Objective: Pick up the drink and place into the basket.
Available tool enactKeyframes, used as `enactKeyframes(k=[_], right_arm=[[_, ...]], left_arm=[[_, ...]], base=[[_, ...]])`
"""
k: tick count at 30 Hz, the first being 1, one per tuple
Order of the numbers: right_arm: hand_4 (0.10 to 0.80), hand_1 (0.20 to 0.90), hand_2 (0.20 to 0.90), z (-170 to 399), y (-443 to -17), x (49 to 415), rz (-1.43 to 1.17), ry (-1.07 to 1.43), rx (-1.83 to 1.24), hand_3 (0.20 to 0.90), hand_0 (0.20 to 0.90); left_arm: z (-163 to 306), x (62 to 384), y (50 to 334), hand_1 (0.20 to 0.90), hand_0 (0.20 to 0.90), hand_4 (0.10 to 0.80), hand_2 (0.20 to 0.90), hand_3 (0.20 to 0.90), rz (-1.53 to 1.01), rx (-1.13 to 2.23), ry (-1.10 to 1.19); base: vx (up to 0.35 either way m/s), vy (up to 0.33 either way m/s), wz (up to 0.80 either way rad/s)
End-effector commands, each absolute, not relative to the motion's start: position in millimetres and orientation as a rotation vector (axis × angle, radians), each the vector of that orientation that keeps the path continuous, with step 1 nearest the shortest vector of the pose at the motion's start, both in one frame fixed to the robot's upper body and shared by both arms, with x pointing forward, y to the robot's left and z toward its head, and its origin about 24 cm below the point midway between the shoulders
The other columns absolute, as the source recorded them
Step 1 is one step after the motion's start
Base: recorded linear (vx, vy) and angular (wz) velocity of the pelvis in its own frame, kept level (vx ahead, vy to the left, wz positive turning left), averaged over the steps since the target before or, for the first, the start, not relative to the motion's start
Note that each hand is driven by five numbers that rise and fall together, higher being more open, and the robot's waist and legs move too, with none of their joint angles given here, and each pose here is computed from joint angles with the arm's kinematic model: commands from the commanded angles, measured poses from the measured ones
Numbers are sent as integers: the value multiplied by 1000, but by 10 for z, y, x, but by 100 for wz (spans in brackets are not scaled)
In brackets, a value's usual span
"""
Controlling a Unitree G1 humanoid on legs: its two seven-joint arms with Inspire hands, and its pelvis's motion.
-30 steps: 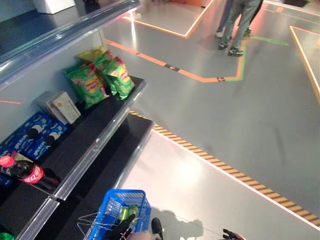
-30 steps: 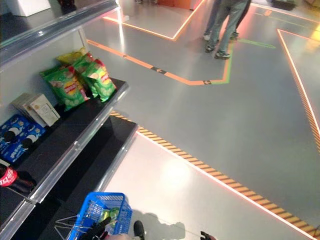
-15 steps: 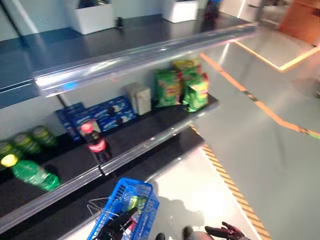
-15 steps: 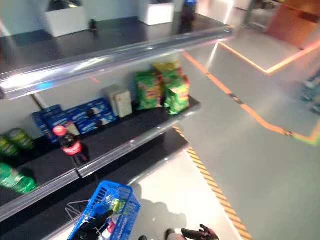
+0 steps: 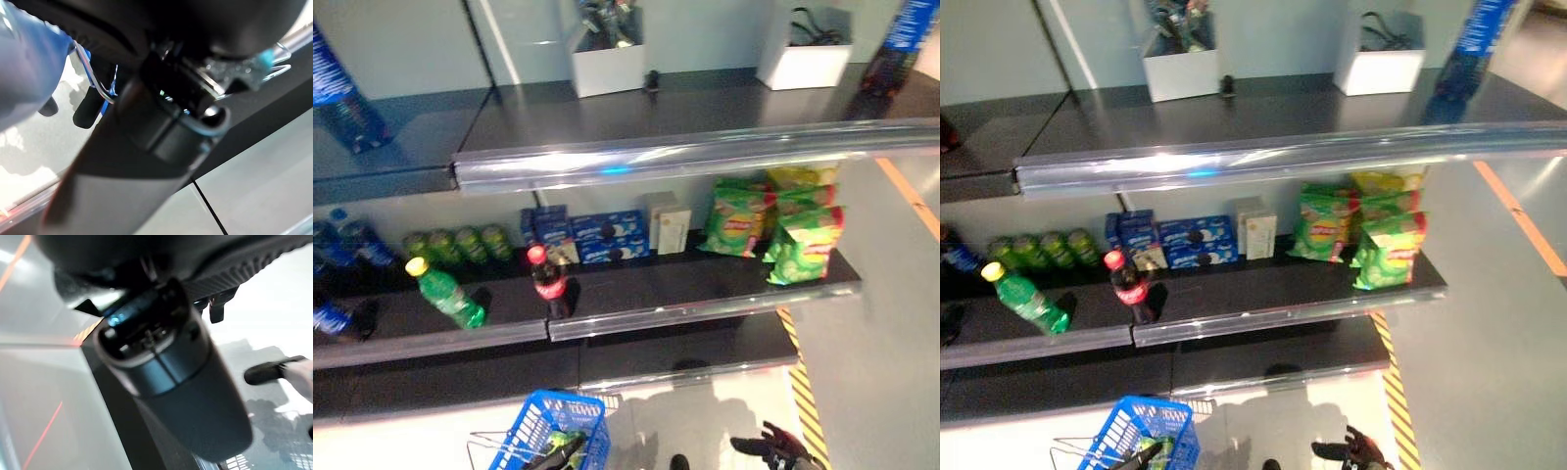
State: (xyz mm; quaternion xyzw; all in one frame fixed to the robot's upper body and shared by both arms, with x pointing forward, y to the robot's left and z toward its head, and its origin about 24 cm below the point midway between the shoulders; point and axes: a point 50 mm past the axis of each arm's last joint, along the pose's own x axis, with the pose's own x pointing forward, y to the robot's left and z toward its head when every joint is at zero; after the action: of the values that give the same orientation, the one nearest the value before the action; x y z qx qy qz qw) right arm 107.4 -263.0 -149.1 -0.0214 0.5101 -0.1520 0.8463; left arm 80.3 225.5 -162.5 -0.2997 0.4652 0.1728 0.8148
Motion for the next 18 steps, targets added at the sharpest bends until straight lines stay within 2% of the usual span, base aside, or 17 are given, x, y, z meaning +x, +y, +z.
enactKeyframes(k=[1,4,10,14,18], right_arm=[[800,900,900,-1524,-2692,872,-407,1115,-26,900,900],[800,900,900,-1527,-2729,798,-393,1135,-48,900,900],[800,900,900,-1540,-2703,769,-364,1143,-58,900,900],[800,900,900,-1572,-2609,749,-319,1153,-52,900,900],[800,900,900,-1554,-2636,799,-319,1144,-65,900,900]], left_arm=[[-1410,1400,2275,300,300,100,300,200,188,-621,771],[-1422,1344,2300,300,300,100,300,200,214,-639,760],[-1413,1292,2393,300,300,100,300,200,242,-652,747],[-1416,1211,2467,300,300,100,300,200,275,-642,745],[-1422,1222,2383,300,300,100,300,200,254,-657,733]], base=[[-25,49,159],[16,52,75],[30,10,-1],[67,-116,6],[-39,-33,8]])
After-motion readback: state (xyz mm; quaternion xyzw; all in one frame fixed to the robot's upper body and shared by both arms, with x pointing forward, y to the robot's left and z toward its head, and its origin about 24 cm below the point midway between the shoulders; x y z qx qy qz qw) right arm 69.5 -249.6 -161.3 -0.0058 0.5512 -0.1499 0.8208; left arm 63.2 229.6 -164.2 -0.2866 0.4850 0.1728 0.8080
